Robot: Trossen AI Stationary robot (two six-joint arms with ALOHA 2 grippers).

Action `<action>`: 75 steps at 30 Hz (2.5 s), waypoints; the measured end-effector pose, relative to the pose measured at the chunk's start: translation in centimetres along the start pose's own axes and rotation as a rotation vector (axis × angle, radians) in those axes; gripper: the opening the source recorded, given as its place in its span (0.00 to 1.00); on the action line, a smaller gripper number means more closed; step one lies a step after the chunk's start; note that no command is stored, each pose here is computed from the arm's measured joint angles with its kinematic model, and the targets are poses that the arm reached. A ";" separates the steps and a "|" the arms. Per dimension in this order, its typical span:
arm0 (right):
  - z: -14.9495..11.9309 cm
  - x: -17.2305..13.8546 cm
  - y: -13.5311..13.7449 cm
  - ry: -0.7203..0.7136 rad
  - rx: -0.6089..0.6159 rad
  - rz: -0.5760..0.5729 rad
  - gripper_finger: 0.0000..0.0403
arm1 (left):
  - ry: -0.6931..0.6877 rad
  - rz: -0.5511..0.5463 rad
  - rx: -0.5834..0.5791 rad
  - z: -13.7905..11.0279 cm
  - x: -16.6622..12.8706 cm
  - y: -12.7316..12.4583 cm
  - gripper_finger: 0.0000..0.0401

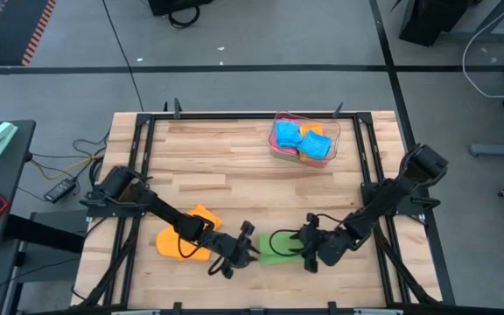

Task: Fold microfiber towels
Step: Fold the green towel

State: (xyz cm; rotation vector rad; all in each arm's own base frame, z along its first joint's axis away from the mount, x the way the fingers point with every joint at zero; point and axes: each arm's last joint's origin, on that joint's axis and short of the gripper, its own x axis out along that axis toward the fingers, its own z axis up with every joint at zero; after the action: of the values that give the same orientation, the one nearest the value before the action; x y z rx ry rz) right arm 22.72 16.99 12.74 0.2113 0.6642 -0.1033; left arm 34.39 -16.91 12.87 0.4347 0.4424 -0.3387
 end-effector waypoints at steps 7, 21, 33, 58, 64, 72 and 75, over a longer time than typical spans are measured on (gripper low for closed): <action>0.0 -0.6 0.4 -0.040 0.018 -0.013 0.50 | 0.143 0.019 0.385 -1.5 0.1 -0.5 0.40; 0.1 -0.8 0.5 -0.101 0.138 -0.050 0.50 | 0.185 0.055 0.600 -2.1 0.6 1.7 0.49; 1.1 -1.2 1.8 -0.161 0.133 -0.021 0.50 | 0.149 -0.001 0.635 -2.4 0.7 2.5 0.46; 0.8 -2.7 5.5 -0.232 0.131 0.018 0.50 | 0.150 -0.002 0.724 -1.3 3.3 1.7 0.23; 0.6 -3.0 5.7 -0.252 0.135 0.005 0.50 | 0.254 -0.076 0.662 -0.7 3.6 1.9 0.03; 0.4 -3.0 5.7 -0.208 0.164 0.043 0.50 | 0.318 -0.245 0.489 2.5 3.7 3.1 0.02; -0.1 -2.8 5.6 -0.100 0.221 0.081 0.50 | 0.326 -0.292 0.448 3.7 3.6 3.9 0.02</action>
State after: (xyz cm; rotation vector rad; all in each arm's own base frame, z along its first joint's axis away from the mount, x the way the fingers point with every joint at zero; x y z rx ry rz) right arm 21.32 22.52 15.29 0.4430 0.5438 -0.1091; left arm 40.30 -16.08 15.49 0.8722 0.7555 -0.6598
